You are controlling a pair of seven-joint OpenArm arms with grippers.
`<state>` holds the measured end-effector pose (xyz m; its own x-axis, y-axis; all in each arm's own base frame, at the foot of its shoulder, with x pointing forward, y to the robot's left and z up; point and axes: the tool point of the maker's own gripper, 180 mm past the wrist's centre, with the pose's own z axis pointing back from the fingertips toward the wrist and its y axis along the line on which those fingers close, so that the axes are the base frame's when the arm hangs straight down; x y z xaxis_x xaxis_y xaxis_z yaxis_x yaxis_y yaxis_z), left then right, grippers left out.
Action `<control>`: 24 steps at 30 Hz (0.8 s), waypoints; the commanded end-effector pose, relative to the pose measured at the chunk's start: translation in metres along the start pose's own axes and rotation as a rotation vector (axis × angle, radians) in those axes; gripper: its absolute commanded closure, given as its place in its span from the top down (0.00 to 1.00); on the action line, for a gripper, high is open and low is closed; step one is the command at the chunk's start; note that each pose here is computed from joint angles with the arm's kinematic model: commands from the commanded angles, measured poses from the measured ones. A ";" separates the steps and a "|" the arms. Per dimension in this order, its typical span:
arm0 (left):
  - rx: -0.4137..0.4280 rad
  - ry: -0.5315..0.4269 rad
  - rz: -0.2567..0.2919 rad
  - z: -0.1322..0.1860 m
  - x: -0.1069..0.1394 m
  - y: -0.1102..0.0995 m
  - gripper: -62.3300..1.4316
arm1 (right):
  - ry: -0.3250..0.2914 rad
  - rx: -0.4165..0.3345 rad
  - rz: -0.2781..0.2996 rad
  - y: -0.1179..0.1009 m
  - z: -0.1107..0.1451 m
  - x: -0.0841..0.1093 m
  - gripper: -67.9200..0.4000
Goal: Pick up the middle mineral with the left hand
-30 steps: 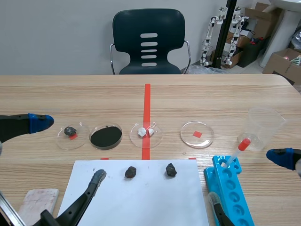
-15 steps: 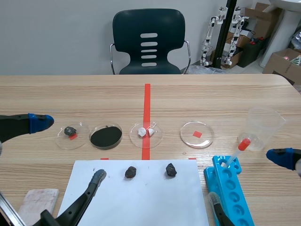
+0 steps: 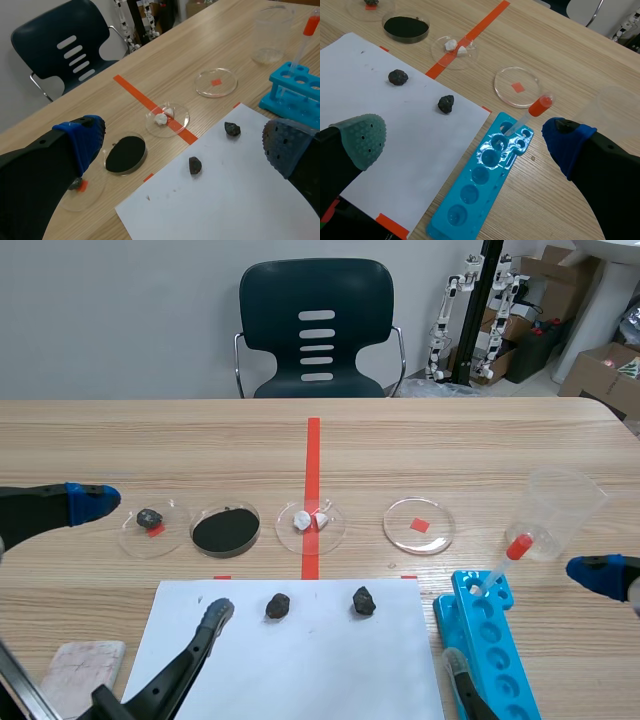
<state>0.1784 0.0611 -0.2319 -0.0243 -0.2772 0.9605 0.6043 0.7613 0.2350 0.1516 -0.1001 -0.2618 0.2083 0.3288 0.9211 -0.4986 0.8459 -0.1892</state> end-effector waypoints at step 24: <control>0.079 0.497 0.350 -0.027 -0.072 0.036 1.00 | -0.018 -0.004 0.000 -0.002 0.001 0.003 1.00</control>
<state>0.2225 0.0990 -0.2979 0.5546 -0.2426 0.7960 0.4411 0.8968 -0.0339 0.1516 -0.1001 -0.2618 0.2083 0.3288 0.9211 -0.4986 0.8459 -0.1892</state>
